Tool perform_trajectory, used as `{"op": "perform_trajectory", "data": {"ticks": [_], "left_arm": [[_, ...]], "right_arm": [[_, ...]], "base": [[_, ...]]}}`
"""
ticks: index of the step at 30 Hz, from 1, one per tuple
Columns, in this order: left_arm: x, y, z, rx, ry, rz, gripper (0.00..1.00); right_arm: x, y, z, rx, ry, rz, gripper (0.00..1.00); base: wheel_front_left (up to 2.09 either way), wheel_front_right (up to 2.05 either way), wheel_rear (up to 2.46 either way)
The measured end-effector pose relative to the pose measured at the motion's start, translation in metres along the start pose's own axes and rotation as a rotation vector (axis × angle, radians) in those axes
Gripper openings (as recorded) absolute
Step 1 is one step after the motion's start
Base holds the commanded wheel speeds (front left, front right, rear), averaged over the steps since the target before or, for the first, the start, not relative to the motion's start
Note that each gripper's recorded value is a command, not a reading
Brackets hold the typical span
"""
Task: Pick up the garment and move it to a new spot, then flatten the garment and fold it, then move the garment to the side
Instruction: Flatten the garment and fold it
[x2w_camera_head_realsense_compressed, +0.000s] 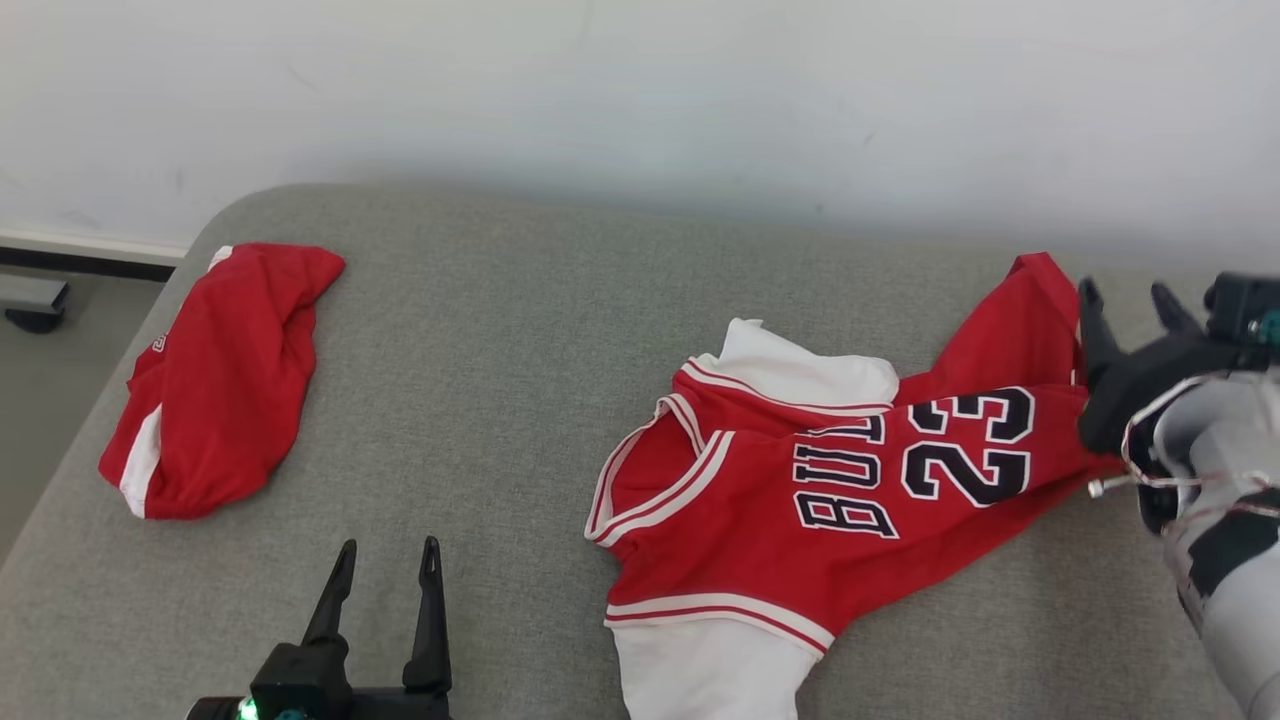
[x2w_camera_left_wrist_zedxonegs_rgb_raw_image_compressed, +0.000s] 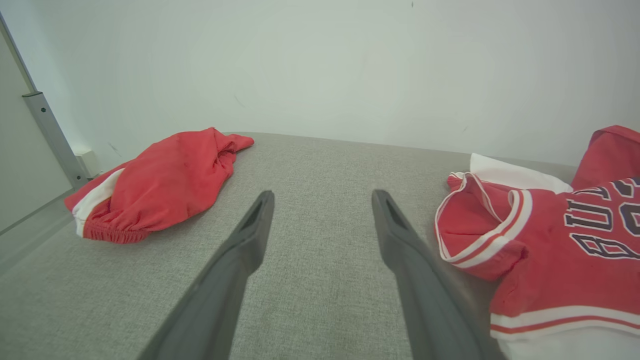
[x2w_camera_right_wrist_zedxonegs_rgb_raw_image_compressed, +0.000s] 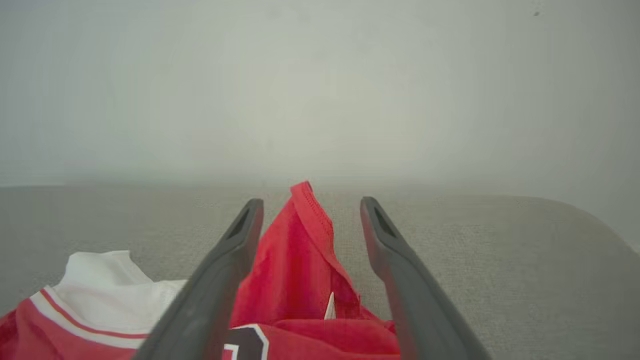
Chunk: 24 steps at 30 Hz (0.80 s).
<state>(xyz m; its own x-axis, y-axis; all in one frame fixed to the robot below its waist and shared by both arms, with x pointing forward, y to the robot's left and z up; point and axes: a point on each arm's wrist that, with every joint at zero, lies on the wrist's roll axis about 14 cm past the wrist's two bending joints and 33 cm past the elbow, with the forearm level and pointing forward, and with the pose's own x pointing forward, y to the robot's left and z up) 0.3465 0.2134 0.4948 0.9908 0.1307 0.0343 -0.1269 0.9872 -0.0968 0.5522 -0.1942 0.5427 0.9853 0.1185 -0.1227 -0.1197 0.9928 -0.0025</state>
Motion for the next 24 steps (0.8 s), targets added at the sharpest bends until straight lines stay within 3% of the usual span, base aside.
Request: {"op": "perform_trajectory", "data": {"ticks": [10, 19, 24], "left_arm": [[0.001, -0.006, 0.007, 0.002, -0.023, -0.021, 1.00], [0.016, -0.010, -0.001, 0.021, 0.002, -0.035, 1.00], [0.021, -0.008, -0.008, 0.029, 0.024, -0.032, 1.00]], "right_arm": [[-0.052, -0.064, -0.065, 0.064, 0.116, -0.146, 1.00], [-0.037, -0.091, -0.082, 0.114, 0.166, -0.231, 1.00], [-0.023, -0.083, -0.101, 0.141, 0.213, -0.227, 1.00]], "base": [[0.00, 0.00, 0.00], [0.00, 0.00, 0.00], [0.00, 0.00, 0.00]]}}
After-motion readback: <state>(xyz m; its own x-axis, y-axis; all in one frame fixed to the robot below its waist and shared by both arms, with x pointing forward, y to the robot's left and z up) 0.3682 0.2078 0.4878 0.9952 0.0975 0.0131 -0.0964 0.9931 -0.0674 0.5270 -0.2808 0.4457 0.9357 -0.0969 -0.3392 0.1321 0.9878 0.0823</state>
